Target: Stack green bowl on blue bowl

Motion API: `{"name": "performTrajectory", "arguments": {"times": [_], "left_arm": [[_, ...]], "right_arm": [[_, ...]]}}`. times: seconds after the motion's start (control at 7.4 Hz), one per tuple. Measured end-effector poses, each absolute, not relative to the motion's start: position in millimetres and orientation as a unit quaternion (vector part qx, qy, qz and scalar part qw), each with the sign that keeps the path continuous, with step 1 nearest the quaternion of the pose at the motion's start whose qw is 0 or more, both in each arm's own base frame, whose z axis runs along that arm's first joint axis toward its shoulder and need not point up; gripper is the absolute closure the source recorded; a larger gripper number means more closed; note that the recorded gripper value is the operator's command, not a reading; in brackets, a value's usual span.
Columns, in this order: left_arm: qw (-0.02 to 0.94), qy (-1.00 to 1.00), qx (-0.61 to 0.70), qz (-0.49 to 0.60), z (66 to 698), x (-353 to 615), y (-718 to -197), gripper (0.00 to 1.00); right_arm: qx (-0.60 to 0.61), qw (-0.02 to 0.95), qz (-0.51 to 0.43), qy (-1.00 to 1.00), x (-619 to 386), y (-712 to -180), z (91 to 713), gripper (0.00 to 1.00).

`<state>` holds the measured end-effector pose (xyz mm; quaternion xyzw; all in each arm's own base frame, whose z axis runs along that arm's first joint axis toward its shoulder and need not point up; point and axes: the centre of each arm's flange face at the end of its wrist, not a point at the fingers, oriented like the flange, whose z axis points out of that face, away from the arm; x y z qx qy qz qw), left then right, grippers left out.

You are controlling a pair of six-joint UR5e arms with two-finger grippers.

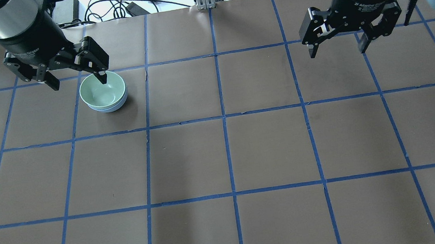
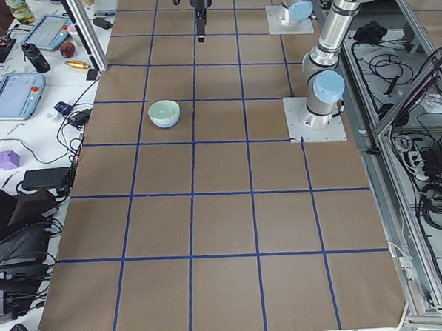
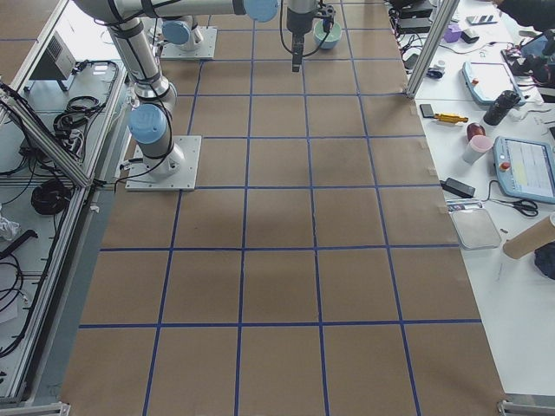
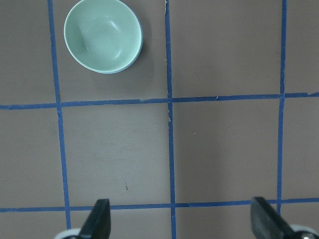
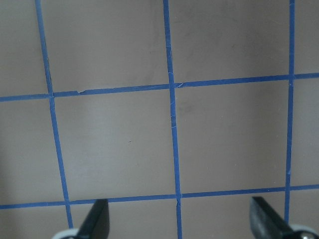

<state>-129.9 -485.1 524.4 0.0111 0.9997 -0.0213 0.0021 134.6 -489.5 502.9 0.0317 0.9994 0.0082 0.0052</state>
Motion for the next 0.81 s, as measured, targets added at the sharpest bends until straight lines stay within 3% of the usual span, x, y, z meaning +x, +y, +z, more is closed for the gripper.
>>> {"name": "performTrajectory", "arguments": {"times": [0.81], "left_arm": [[0.001,1.000,0.011,-0.022,522.7,-130.3,-488.0,0.00]], "right_arm": [[0.032,0.005,0.008,0.999,134.6,-489.5,503.0,0.00]]}}
